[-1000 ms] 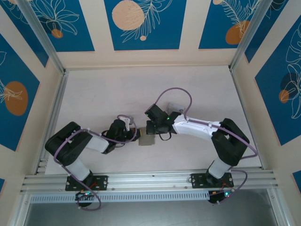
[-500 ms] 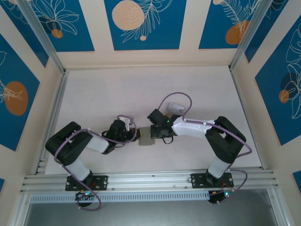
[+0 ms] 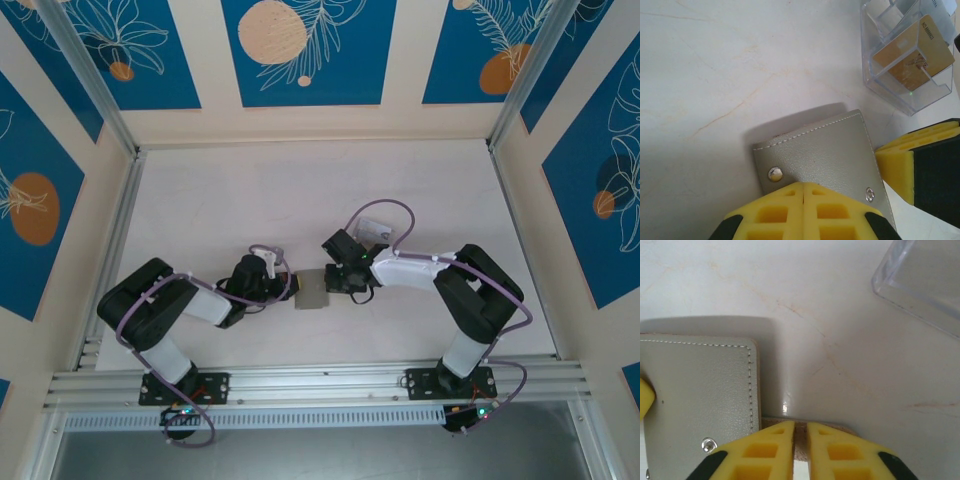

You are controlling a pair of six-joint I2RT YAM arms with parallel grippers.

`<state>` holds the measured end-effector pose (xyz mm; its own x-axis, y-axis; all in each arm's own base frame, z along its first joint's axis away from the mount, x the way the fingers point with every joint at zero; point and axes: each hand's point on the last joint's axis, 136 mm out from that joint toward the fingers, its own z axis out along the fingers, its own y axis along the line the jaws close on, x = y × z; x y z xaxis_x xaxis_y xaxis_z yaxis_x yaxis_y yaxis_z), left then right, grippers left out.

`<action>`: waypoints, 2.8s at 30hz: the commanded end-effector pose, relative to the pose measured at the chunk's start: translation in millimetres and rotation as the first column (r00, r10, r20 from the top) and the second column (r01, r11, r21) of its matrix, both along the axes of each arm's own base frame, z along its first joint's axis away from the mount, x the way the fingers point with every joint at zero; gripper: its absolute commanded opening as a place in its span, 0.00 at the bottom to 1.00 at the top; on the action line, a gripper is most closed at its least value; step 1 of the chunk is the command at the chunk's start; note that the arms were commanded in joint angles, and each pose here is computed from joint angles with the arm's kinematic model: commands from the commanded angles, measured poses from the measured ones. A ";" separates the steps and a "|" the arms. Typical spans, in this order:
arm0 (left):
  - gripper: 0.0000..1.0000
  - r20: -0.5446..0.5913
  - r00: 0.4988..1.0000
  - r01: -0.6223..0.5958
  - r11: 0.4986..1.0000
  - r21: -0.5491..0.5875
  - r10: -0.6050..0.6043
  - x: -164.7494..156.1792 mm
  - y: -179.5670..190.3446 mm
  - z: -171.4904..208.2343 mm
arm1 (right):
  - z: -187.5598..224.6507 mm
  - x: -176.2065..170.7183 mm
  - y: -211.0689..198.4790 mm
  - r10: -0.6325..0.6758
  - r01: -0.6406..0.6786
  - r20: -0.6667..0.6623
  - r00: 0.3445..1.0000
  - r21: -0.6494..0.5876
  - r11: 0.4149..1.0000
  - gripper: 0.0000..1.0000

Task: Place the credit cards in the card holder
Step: Open the card holder at the bottom-center of the table.

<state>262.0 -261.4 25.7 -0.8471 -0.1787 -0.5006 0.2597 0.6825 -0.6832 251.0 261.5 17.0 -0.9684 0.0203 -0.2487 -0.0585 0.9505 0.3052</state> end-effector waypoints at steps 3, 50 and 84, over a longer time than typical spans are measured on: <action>0.00 -0.155 0.987 0.060 0.994 0.095 -0.045 -36.6 7.9 -43.9 | -6.7 -8.1 12.1 0.045 -0.043 -0.027 0.999 0.071 0.997 0.25; 0.62 -0.127 0.991 0.039 0.999 -0.016 -0.041 -41.3 4.4 20.1 | 65.6 -10.7 58.4 0.150 -0.165 0.076 0.986 0.263 0.951 0.88; 0.60 -0.228 0.970 -0.044 0.982 0.184 0.086 -55.7 50.0 -13.9 | 71.3 -29.3 58.3 0.161 -0.172 0.071 0.984 0.187 0.967 0.46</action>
<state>228.0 -220.9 34.9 -0.8921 -0.2026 -0.4039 0.1065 0.7744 -0.6236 226.0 316.2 74.0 -0.9557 -0.0642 -0.2872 -0.2022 0.8522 0.4826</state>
